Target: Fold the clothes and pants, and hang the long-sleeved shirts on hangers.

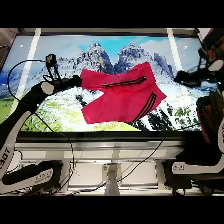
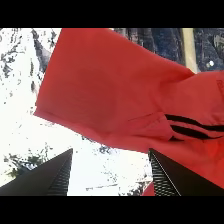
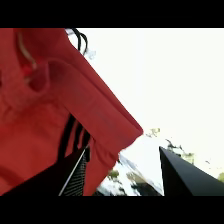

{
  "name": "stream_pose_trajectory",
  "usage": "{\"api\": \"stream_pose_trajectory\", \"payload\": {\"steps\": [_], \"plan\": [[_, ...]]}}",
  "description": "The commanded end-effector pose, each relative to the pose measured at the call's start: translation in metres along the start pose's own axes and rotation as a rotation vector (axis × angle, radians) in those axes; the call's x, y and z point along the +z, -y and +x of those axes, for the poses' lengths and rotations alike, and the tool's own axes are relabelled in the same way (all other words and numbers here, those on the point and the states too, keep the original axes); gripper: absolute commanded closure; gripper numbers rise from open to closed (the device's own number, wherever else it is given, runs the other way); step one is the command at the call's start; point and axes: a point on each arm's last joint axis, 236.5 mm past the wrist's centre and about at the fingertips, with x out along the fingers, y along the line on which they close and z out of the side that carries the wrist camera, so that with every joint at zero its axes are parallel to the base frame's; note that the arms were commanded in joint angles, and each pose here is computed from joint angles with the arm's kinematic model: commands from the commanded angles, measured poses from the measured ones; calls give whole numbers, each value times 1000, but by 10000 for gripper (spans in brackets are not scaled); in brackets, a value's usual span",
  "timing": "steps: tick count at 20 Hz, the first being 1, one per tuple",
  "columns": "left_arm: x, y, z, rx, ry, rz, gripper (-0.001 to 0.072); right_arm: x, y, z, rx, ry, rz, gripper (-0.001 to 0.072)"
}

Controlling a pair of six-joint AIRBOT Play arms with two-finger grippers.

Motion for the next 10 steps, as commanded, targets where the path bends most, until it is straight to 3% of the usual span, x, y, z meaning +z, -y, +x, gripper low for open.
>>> {"api": "stream_pose_trajectory", "payload": {"steps": [1,10], "plan": [[-9,5,0,-11,-36,3,157,-49,6,6,174,-216,95,236],[-4,6,0,-11,-13,5,157,-66,6,69,253,-215,130,232]]}}
